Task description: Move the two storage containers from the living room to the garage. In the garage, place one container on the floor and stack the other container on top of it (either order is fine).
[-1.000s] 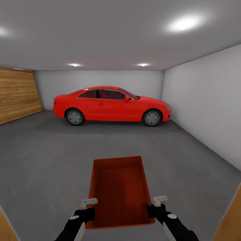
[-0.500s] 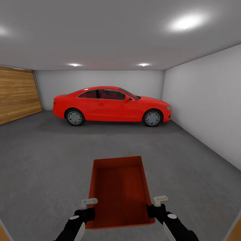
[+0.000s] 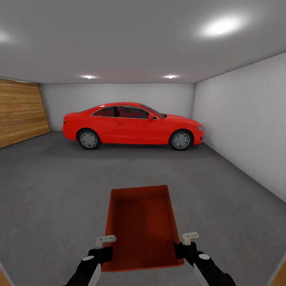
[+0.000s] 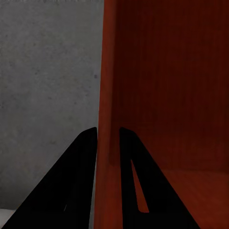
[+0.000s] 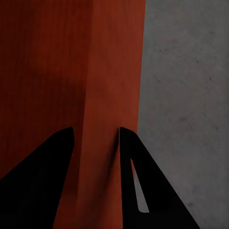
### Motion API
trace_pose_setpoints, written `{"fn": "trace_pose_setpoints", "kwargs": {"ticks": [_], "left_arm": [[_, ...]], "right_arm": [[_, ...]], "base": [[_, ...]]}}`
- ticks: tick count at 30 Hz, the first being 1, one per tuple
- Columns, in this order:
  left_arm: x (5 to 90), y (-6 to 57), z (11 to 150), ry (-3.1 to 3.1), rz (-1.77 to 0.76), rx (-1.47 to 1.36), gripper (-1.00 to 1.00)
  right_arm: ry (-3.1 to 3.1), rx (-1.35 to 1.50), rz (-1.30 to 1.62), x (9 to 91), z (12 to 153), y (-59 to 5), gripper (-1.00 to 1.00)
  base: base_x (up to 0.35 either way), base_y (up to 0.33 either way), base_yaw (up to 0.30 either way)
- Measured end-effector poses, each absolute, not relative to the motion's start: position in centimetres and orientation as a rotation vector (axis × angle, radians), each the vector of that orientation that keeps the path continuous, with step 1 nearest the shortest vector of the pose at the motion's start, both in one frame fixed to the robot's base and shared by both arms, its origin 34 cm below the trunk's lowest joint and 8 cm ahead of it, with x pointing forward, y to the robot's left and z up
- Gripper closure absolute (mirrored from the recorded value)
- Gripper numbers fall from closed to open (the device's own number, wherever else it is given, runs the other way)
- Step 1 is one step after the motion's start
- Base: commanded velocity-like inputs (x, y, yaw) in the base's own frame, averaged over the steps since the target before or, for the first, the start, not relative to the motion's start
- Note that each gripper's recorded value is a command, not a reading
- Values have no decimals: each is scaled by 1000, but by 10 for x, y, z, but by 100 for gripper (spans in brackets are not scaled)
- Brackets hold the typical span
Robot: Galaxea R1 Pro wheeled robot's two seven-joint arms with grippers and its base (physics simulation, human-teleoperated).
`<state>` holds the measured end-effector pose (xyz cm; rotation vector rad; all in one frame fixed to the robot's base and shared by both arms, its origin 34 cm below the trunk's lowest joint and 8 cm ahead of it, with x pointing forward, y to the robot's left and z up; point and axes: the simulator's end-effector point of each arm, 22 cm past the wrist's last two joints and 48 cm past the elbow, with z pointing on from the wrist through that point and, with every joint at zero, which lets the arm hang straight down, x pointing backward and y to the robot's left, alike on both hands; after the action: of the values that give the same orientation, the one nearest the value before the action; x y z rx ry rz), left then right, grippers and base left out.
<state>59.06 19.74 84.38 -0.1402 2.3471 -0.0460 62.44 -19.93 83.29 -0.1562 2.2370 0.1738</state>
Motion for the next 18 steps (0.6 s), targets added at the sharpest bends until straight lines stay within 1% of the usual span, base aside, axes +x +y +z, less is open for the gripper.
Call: {"fn": "trace_pose_setpoints", "kwargs": {"ticks": [7,9,13,18], "left_arm": [[590,197,844,2347,-46,-140,100],[591,197,844,2347,-46,-140,100],[591,197,843,2348,-46,-140,100],[591,197,844,2348,-46,-140,100]], "right_arm": [[2237,-156,174,624,833,-199,100],[2237,-156,174,624,833,-199,100],[2238,-156,174,624,833,-199,100],[2237,-156,174,625,833,-199,100]], "base": [[284,-77,0],[195,-67,0],[66,-23,0],[10,-4,0]]}}
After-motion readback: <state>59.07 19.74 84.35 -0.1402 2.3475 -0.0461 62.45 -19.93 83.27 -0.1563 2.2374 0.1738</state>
